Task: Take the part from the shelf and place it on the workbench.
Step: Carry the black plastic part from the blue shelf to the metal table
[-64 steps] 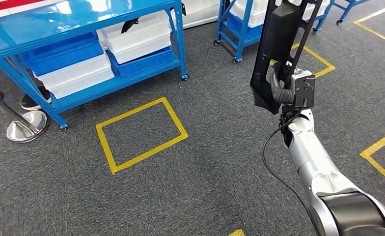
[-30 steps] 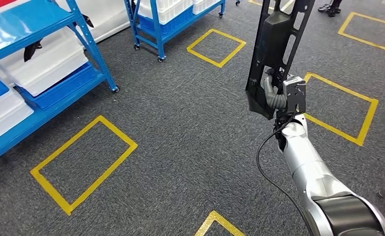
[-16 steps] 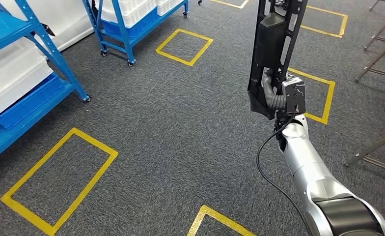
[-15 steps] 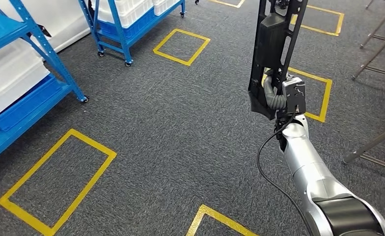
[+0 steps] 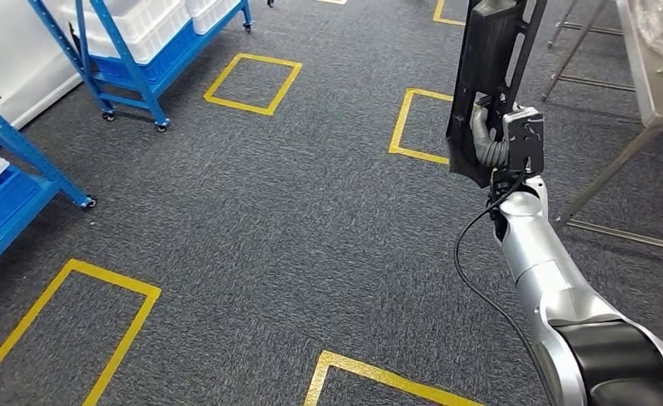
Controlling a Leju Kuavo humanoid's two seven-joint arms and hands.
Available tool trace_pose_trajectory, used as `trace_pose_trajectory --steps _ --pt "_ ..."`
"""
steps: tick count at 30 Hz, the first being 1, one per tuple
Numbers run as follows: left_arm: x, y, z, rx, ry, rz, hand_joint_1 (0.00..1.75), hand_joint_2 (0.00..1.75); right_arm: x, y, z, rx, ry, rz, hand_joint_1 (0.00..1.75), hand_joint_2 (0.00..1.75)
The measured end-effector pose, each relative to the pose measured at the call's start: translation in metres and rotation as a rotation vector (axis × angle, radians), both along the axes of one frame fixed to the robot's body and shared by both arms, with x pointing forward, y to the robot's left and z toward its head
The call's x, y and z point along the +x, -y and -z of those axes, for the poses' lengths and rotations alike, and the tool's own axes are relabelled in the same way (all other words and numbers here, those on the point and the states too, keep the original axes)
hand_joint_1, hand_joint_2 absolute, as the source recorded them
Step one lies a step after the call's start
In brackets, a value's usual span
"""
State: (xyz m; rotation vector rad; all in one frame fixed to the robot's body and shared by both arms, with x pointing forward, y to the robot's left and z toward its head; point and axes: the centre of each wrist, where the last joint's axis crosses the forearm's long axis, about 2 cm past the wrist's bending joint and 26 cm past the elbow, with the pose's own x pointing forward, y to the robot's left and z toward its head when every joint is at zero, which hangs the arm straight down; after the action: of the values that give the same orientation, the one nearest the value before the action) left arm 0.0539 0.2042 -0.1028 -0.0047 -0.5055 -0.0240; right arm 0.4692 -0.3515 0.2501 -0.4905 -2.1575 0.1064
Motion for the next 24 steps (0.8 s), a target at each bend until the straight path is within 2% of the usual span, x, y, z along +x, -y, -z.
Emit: trace_pose_trajectory --steps 10,16,24 --pt "0.01 -0.002 -0.001 -0.019 0.013 0.053 0.0 1.75 -0.003 0.023 -0.008 -0.024 -0.019 0.049 1.75 1.75" --pt "0.008 -0.002 -0.001 -0.024 0.014 0.069 0.0 1.75 -0.006 0.026 -0.003 -0.03 -0.03 0.051 1.75 1.75" --pt "0.011 -0.003 -0.001 -0.027 0.028 0.109 0.0 1.75 -0.007 0.033 -0.012 -0.032 -0.001 0.065 1.75 1.75"
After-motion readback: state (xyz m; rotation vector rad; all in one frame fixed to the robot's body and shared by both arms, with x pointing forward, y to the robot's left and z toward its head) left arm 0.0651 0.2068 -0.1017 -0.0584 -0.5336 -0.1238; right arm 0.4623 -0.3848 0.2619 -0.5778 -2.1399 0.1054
